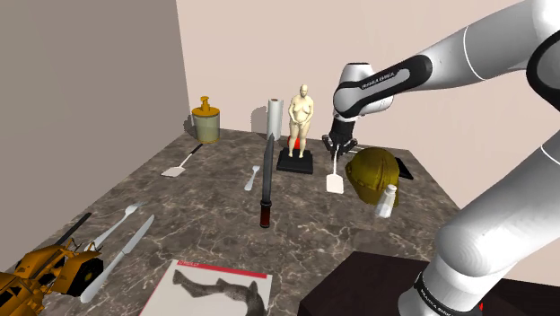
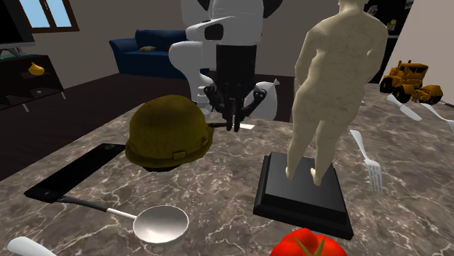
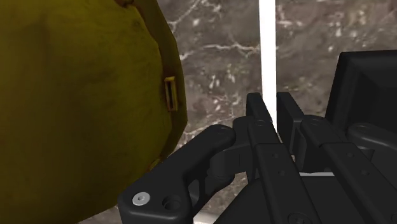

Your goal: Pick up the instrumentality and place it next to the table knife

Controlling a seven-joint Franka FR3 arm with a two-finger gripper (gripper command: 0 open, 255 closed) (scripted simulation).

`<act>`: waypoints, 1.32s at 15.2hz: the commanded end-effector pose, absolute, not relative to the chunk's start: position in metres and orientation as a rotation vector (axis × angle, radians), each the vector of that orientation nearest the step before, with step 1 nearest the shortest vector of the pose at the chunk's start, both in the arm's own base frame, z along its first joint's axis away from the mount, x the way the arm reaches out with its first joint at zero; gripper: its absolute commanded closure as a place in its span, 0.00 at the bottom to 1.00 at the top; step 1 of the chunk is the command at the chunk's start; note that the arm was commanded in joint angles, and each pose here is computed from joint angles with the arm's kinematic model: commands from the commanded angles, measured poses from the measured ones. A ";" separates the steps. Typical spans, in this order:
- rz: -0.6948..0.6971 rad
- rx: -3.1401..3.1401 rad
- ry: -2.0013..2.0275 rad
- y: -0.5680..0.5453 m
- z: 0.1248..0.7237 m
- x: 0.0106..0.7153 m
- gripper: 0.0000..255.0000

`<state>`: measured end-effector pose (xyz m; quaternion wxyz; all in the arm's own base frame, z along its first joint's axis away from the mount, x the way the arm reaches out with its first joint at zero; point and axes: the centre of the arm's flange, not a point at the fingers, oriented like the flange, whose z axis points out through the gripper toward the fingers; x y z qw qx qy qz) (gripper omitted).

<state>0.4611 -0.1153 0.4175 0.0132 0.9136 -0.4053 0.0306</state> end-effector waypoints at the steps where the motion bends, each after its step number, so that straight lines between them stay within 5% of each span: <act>1: 0.095 2.846 -1.263 -0.115 0.428 0.460 1.00; 20: 0.095 2.846 -1.263 0.107 0.434 0.488 1.00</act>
